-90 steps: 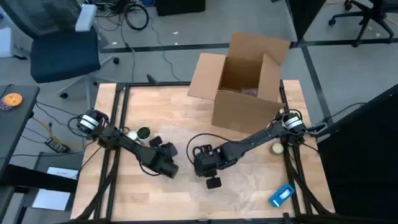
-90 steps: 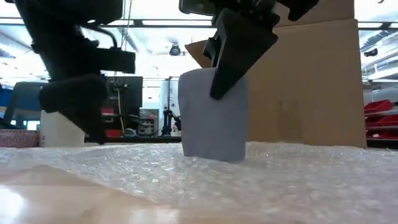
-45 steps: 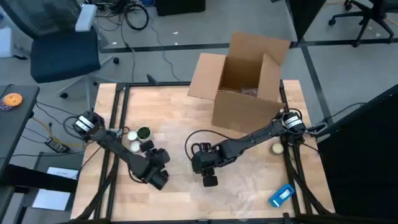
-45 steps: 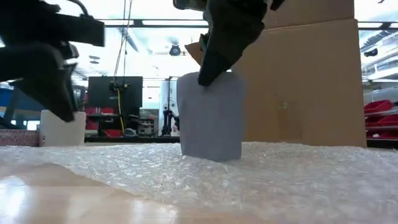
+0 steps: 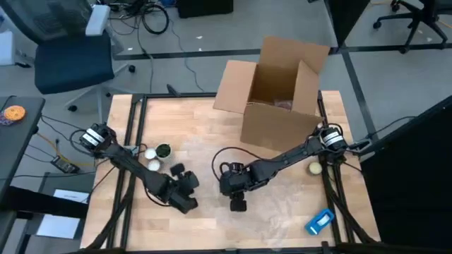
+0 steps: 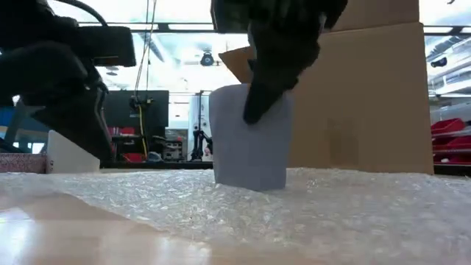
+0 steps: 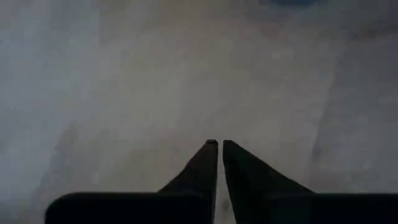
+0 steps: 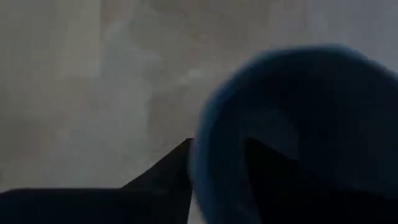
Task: Wrap mug
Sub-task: Wrap the purple mug with the bubble wrap
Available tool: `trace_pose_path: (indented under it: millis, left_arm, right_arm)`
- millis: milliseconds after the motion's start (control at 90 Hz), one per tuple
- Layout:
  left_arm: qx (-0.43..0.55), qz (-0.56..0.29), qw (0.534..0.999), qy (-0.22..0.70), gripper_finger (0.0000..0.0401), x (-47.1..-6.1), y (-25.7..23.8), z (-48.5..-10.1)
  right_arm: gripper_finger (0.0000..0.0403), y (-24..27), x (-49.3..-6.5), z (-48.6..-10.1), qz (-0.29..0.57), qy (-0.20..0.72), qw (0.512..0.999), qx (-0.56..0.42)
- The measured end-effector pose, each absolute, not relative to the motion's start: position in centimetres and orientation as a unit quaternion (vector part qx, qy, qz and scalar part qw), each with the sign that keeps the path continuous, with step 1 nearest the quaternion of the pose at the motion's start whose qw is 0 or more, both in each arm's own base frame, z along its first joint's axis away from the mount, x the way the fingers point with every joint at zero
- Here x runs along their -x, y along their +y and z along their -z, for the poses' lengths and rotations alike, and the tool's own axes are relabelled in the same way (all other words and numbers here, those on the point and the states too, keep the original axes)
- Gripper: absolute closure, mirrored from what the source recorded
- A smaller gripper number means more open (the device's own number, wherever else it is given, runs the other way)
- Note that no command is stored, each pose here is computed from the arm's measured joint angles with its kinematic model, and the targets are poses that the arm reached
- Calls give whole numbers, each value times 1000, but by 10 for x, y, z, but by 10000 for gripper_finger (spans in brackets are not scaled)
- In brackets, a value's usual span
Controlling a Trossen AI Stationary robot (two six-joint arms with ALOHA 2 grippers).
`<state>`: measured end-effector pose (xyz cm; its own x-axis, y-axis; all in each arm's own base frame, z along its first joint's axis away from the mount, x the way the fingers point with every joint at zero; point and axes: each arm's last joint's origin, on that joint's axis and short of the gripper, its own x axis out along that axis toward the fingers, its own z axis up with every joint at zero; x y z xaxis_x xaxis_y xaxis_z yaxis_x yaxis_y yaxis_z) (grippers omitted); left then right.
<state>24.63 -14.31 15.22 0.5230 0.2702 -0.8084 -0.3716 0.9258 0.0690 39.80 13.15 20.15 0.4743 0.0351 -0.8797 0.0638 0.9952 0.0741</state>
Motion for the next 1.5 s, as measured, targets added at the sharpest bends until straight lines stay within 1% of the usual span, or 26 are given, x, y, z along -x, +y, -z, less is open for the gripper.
trace_pose_path:
  millis: [122, 222, 278, 422, 578, 733, 889, 1056, 1200, 1300, 1389, 1500]
  left_arm:
    - [57, -189, 870, 451, 379, -248, -141, -152]
    - [51, -193, 872, 447, 379, -248, -140, -152]
    - [47, -194, 873, 445, 380, -248, -140, -153]
    - [58, -198, 874, 440, 380, -249, -140, -153]
    - [80, -213, 871, 436, 380, -250, -139, -151]
    - [136, -244, 877, 391, 380, -255, -136, -133]
    - [158, -243, 866, 409, 380, -263, -129, -120]
    - [164, -250, 865, 402, 380, -266, -125, -120]
    - [164, -256, 862, 404, 380, -267, -121, -119]
    - [166, -254, 863, 404, 380, -267, -121, -119]
    - [168, -248, 863, 408, 380, -267, -123, -120]
    - [180, -226, 861, 419, 380, -269, -128, -122]
  right_arm:
    - [341, 129, -401, -202, 38, 498, 861, -95]
    - [382, 130, -406, -205, 16, 481, 868, -125]
    - [393, 131, -408, -206, 10, 471, 873, -125]
    - [399, 129, -408, -209, 25, 465, 877, -119]
    - [401, 124, -410, -212, 43, 460, 875, -142]
    - [402, 124, -411, -218, 56, 457, 875, -148]
    - [403, 132, -409, -232, 40, 471, 871, -133]
    - [403, 157, -397, -243, -14, 504, 854, -129]
    - [402, 182, -377, -236, -35, 561, 819, -115]
    - [402, 198, -360, -224, -45, 596, 798, -83]
    - [402, 204, -345, -217, -28, 625, 779, -43]
    - [402, 193, -336, -214, 34, 654, 755, -1]
